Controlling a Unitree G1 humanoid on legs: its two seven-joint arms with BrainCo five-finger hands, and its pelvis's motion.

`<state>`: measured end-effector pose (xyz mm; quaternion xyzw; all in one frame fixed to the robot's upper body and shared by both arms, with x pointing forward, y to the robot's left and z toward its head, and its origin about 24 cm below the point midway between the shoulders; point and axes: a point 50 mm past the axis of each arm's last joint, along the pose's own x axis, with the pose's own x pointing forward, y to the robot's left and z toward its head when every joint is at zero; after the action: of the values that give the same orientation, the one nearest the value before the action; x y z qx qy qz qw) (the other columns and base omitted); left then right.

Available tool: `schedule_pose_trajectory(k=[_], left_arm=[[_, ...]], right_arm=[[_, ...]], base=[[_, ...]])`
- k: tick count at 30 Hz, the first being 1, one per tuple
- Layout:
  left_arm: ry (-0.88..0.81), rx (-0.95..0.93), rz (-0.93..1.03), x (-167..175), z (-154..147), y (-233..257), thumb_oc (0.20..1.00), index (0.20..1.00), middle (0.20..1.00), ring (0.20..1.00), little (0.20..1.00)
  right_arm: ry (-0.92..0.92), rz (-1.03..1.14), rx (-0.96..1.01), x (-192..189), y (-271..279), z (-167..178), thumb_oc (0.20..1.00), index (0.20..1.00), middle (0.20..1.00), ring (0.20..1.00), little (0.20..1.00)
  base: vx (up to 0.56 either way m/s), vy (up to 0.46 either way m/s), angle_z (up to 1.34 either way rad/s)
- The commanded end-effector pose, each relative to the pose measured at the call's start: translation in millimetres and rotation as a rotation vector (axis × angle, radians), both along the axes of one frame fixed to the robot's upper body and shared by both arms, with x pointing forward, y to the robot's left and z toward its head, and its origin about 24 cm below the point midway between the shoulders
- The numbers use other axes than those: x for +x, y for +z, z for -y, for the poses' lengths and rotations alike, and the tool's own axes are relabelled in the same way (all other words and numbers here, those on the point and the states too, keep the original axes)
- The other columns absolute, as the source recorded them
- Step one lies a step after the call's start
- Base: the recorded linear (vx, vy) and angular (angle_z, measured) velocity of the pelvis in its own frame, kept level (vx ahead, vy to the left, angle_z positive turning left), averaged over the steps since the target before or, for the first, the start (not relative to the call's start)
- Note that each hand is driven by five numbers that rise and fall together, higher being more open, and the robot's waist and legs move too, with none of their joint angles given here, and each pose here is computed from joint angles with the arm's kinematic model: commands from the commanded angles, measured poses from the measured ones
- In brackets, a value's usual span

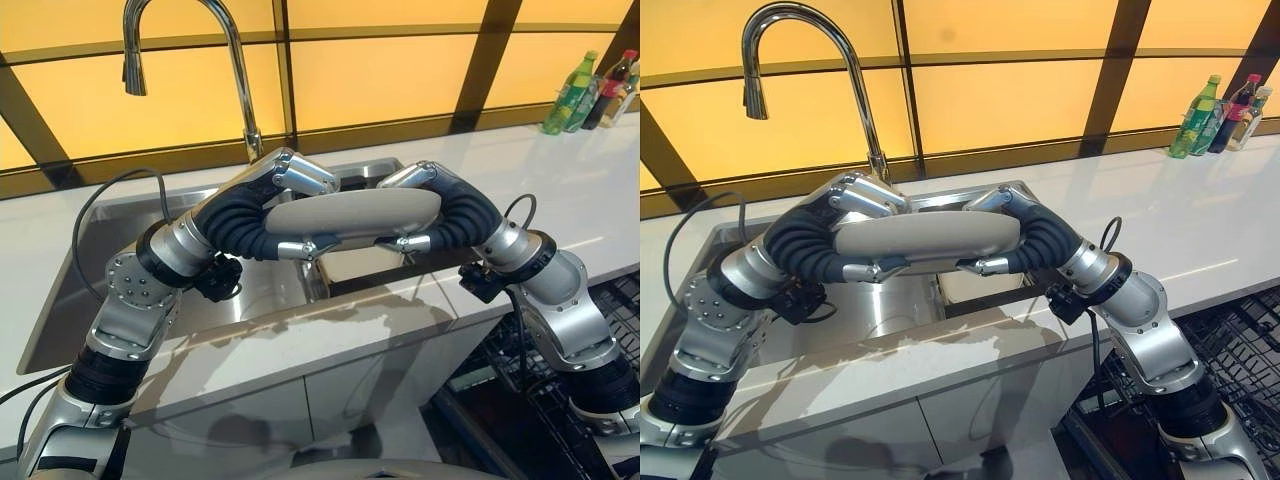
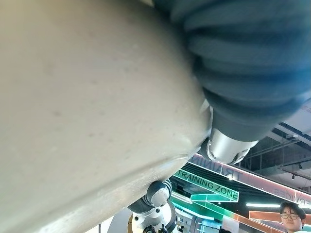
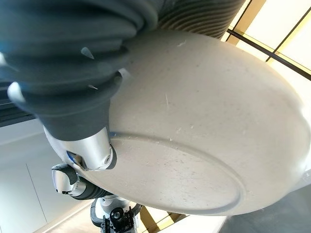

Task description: Pick up plates and place into dishwasher.

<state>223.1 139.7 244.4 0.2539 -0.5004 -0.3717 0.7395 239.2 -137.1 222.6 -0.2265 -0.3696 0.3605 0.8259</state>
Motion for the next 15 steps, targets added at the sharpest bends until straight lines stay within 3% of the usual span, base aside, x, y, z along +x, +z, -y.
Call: schedule_pose_trajectory(k=[1, 8, 9, 10, 11, 15], left_arm=[[-0.055, -0.1, 0.11, -10.0, 3.0, 21.8, 0.2, 0.2, 0.2, 0.2, 0.2], [-0.034, -0.119, 0.106, -9.0, 0.2, 22.2, 0.2, 0.2, 0.2, 0.2, 0.2], [-0.021, -0.13, 0.092, -7.2, -0.6, 22.1, 0.275, 0.275, 0.275, 0.275, 0.275], [-0.013, -0.141, 0.079, -5.7, -0.7, 21.6, 0.548, 0.548, 0.548, 0.548, 0.548], [-0.001, -0.152, 0.063, -3.6, -1.3, 20.3, 1.0, 1.0, 1.0, 1.0, 1.0], [0.052, -0.224, 0.009, 2.1, -7.9, 15.0, 1.0, 1.0, 1.0, 1.0, 1.0]], right_arm=[[-0.009, 0.052, 0.041, -3.4, 11.8, -3.0, 0.2, 0.2, 0.2, 0.2, 0.2], [-0.047, 0.071, 0.09, -2.8, 13.8, 0.2, 0.2, 0.2, 0.2, 0.2, 0.2], [-0.058, 0.077, 0.107, -2.3, 15.1, 1.1, 0.2, 0.2, 0.2, 0.2, 0.2], [-0.068, 0.082, 0.119, -2.2, 15.4, 1.4, 0.2, 0.2, 0.2, 0.2, 0.2], [-0.082, 0.087, 0.133, -1.6, 15.2, 2.5, 0.2, 0.2, 0.2, 0.2, 0.2], [-0.125, 0.117, 0.163, -1.9, 14.4, 8.0, 0.2, 0.2, 0.2, 0.2, 0.2]], base=[[0.0, 0.0, 0.0], [0.0, 0.0, 0.0], [0.0, 0.0, 0.0], [0.0, 0.0, 0.0], [0.0, 0.0, 0.0], [0.0, 0.0, 0.0]])
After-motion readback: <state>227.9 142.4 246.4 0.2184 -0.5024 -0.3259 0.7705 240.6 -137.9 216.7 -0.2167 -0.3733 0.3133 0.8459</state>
